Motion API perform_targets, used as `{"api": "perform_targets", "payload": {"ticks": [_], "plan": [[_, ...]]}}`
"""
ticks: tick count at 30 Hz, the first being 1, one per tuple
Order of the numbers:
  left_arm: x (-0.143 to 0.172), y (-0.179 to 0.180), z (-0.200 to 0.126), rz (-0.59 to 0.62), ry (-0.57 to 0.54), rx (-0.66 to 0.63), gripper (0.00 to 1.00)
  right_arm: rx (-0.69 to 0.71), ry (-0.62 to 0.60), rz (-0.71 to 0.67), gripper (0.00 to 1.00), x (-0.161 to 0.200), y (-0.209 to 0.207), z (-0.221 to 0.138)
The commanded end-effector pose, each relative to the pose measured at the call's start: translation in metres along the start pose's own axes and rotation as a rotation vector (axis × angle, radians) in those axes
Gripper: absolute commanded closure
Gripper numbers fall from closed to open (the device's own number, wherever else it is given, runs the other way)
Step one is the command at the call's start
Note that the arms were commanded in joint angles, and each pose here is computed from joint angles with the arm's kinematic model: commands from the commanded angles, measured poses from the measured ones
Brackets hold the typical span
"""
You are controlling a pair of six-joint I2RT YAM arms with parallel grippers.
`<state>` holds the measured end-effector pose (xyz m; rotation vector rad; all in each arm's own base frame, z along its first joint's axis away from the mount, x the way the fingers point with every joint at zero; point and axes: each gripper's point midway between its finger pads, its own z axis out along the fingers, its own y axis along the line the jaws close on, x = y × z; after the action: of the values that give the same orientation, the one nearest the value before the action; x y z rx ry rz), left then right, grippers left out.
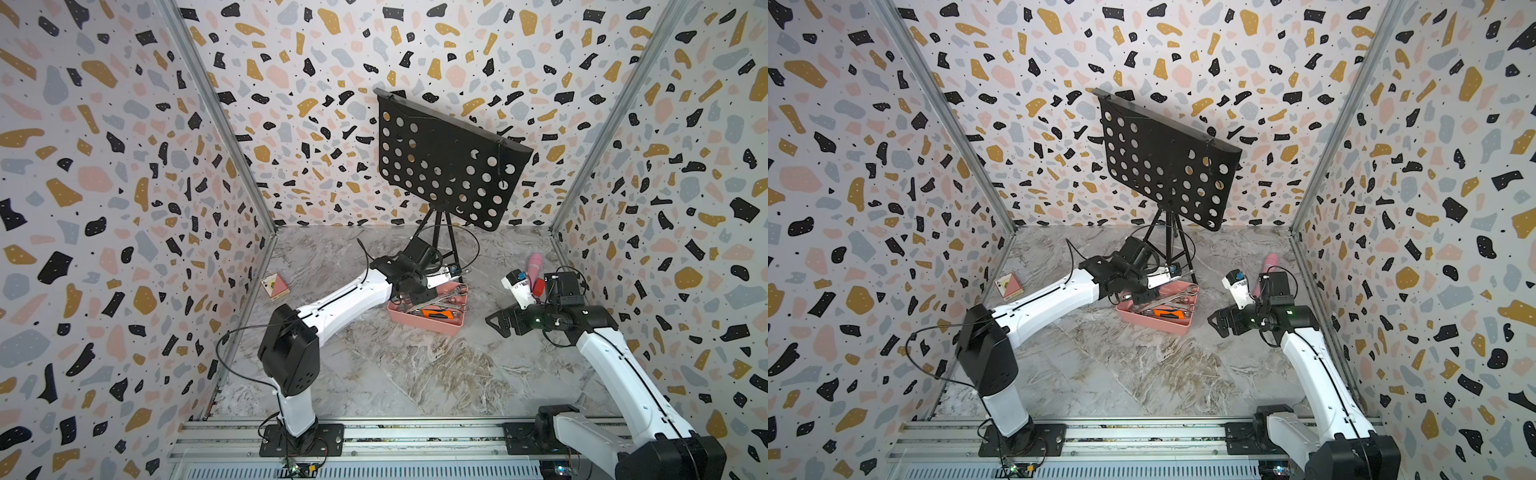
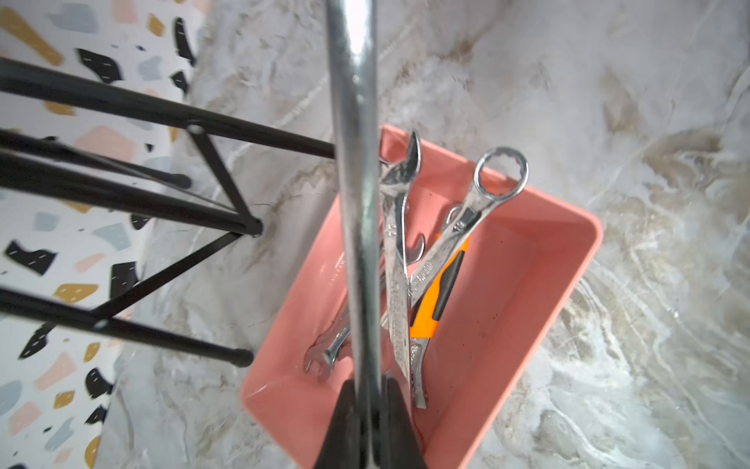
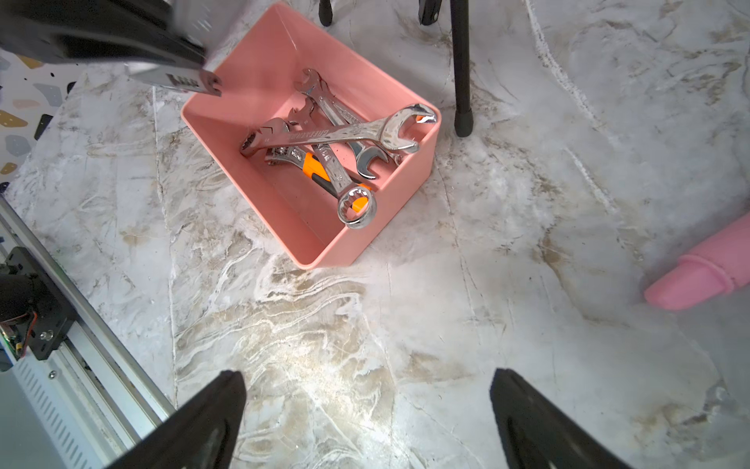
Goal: Take out the wrench from the storage box
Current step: Pick up the wrench from the storage box, then place the wrench at the center of the board.
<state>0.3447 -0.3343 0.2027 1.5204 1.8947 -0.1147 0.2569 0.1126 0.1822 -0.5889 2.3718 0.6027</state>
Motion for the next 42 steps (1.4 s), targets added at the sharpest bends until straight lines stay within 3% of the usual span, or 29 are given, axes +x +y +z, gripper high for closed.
{"api": "perform_targets", "payload": {"ticks": [1, 5, 9, 19, 26, 42], "plan": [[-0.01, 0.029, -0.047, -0.176, -0.06, -0.175, 1.0, -0.039, -0.042, 0.001, 0.0, -0.01, 0.008, -0.002], [0.028, 0.039, -0.069, -0.385, -0.014, -0.289, 1.0, -0.059, -0.053, 0.014, 0.0, -0.012, 0.01, 0.001], [0.076, 0.037, -0.078, -0.657, 0.003, -0.312, 1.0, -0.071, -0.051, 0.017, 0.0, -0.012, 0.012, 0.004], [0.168, 0.003, -0.037, -1.126, 0.062, -0.167, 1.0, -0.075, -0.043, 0.017, 0.0, -0.008, 0.014, 0.006], [0.199, -0.018, -0.008, -1.253, 0.176, -0.107, 1.0, -0.068, -0.039, 0.021, 0.0, -0.007, 0.012, 0.007], [0.24, -0.029, 0.032, -1.314, 0.326, -0.056, 1.0, -0.052, -0.031, 0.024, 0.0, -0.004, 0.008, 0.01]]}}
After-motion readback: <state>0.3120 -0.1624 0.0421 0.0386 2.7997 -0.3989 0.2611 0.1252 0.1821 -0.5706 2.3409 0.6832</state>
